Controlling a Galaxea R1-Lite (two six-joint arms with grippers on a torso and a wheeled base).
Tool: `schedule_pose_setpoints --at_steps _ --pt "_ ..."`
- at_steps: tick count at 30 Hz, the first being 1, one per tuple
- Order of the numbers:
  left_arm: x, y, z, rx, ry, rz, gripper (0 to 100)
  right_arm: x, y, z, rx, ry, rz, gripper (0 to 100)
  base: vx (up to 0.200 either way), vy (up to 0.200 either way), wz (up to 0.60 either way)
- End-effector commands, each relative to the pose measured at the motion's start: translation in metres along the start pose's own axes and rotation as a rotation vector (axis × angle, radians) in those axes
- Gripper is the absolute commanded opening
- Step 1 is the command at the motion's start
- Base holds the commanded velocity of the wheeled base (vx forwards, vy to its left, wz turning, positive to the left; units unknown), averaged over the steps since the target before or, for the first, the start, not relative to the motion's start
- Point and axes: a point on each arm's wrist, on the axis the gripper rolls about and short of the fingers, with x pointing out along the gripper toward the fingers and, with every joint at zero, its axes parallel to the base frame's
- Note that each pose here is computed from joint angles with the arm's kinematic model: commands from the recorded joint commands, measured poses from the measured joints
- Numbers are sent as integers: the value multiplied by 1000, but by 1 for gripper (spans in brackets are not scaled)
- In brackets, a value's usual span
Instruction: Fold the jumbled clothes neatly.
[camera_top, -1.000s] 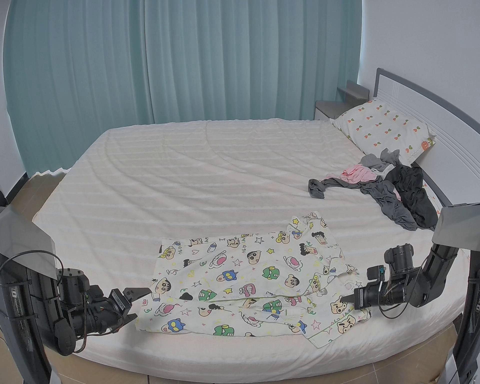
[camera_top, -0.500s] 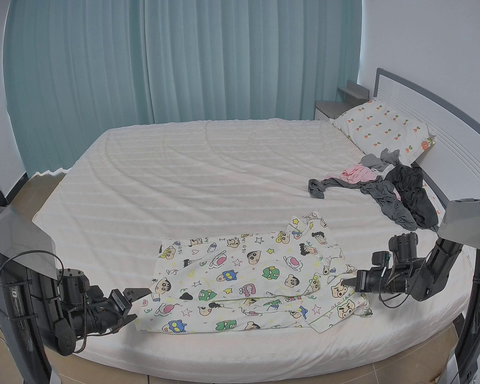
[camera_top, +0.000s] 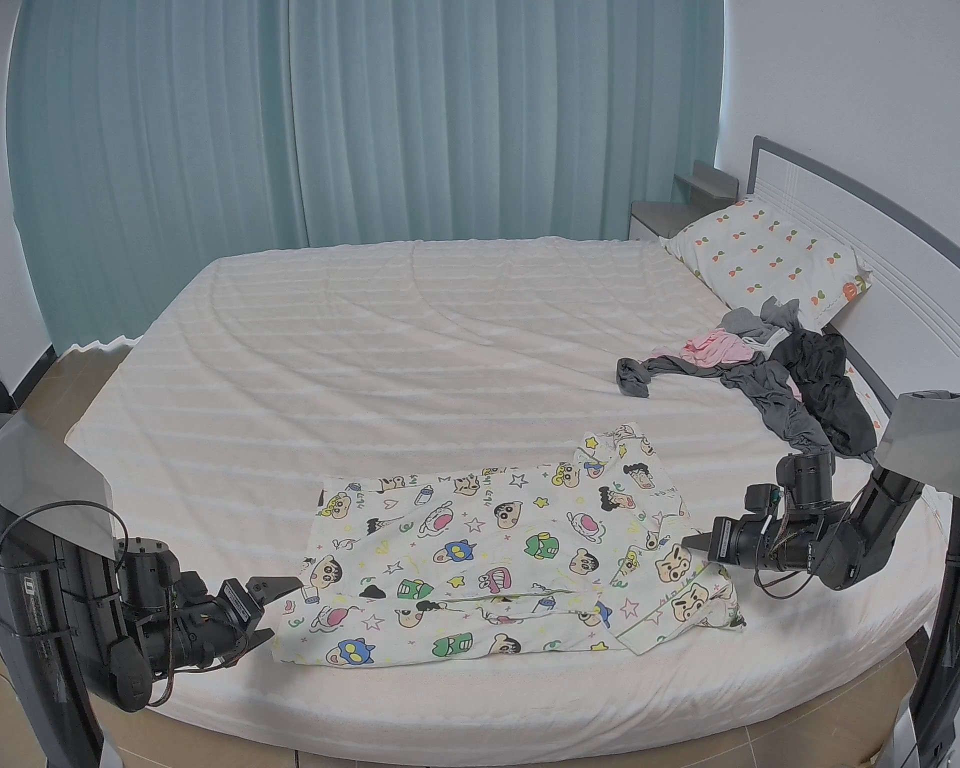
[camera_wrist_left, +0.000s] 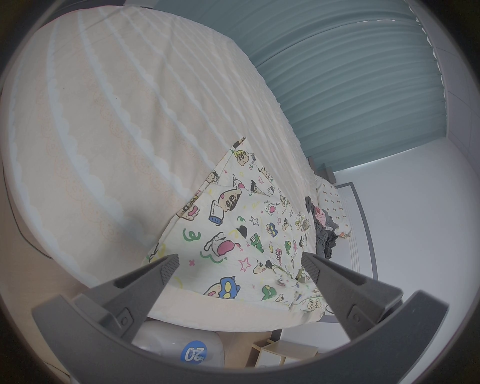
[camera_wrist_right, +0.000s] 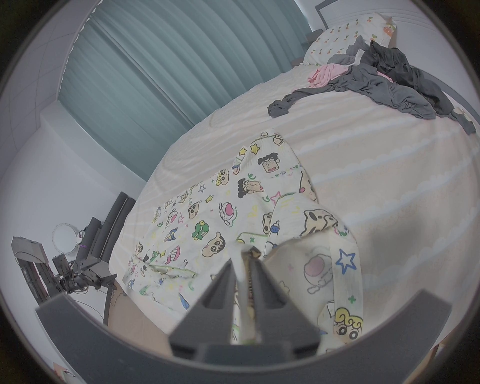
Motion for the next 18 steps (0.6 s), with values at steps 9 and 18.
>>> schedule_pose_setpoints --at_steps 9,18 --pt "0 -1 2 7 -12 -13 100 -4 4 9 30 -63 -22 100 0 0 0" --pt "0 -2 1 8 -11 -14 100 -1 88 -14 103 -57 47 100 0 0 0"
